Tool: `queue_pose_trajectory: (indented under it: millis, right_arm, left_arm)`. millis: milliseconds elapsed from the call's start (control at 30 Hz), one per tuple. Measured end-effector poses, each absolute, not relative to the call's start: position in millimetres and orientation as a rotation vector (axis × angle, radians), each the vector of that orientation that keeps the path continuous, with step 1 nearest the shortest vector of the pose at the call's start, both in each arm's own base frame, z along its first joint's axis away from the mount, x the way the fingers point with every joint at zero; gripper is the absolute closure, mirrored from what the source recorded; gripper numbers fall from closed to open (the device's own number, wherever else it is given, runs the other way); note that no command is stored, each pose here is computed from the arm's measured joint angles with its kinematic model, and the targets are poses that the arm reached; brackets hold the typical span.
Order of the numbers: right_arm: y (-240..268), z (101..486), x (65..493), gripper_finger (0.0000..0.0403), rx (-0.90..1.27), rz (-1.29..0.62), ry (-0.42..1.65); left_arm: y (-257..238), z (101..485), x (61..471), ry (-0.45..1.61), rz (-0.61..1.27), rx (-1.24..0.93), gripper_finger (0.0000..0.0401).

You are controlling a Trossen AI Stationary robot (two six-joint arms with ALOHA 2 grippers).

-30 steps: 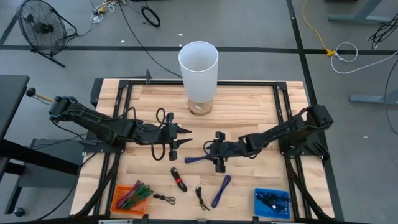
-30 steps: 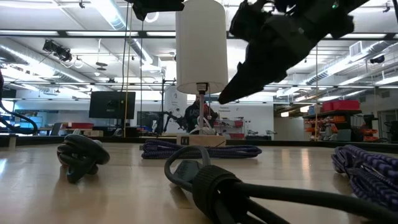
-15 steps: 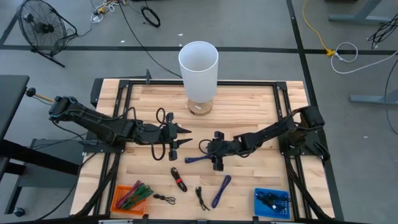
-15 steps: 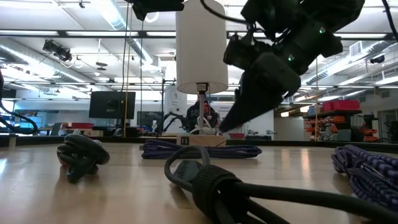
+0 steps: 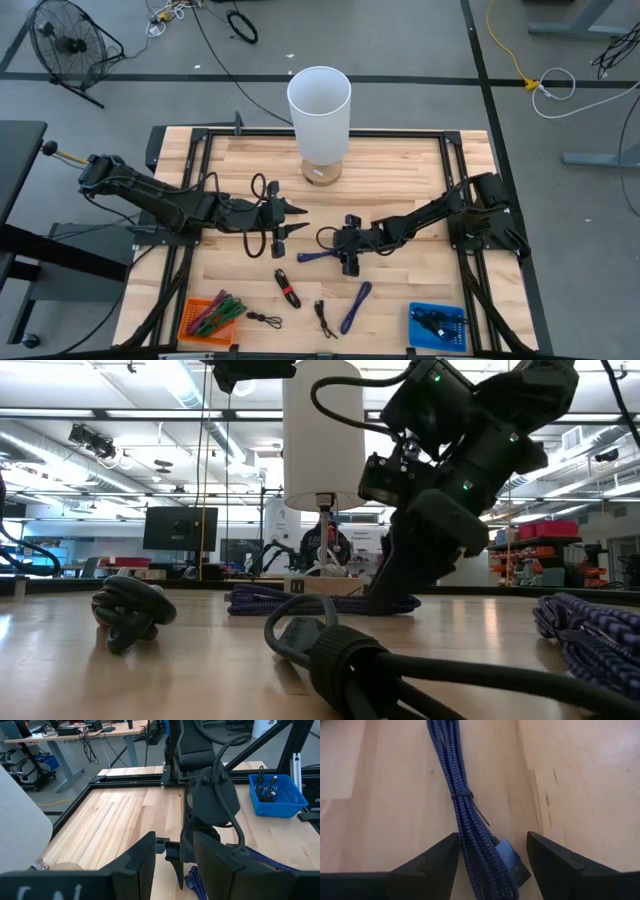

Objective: Pick & Place USB Port
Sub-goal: Put the black and violet charger cable into the orange bin

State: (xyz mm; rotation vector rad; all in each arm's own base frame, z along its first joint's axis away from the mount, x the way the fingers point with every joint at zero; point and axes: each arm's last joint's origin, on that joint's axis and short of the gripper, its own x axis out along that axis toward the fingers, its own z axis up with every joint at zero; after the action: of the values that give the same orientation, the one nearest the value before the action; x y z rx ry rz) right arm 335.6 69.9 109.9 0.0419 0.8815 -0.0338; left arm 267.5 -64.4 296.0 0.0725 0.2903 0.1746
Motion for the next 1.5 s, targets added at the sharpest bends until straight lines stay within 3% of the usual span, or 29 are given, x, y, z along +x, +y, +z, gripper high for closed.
queue_pose_trajectory:
  millis: [167, 233, 333, 400, 667, 933, 1133, 1500]
  right_arm:
    - [69.6, 108.3, 335.2, 0.0205, 0.048, -0.037, 0.898]
    - [69.2, 107.4, 334.0, 0.0251, 0.047, -0.04, 0.915]
    - [68.4, 107.6, 333.7, 0.0354, 0.062, -0.024, 0.928]
    - [67.6, 108.2, 334.3, 0.0379, 0.069, 0.012, 0.928]
    - [61.8, 125.7, 334.1, 0.0391, 0.064, 0.009, 0.916]
    - [57.1, 185.5, 328.9, 0.0391, 0.015, -0.08, 0.752]
    - [47.9, 229.2, 310.3, 0.0391, 0.003, -0.267, 0.616]
    - [55.5, 289.0, 293.7, 0.0391, 0.002, -0.182, 0.305]
  left_arm:
    - [-64.5, 296.1, 267.5, 0.29, 0.174, 0.072, 0.0261]
    - [-64.5, 296.0, 267.5, 0.29, 0.174, 0.072, 0.0261]
    - [-64.5, 296.0, 267.5, 0.29, 0.174, 0.072, 0.0261]
    - [-64.5, 296.0, 267.5, 0.29, 0.174, 0.072, 0.0261]
    - [-64.5, 296.0, 267.5, 0.29, 0.174, 0.072, 0.0261]
    - [-64.5, 296.0, 267.5, 0.29, 0.174, 0.072, 0.0261]
    - [-64.5, 296.2, 267.5, 0.288, 0.174, 0.072, 0.0261]
    - [-64.6, 297.1, 267.8, 0.28, 0.174, 0.068, 0.0261]
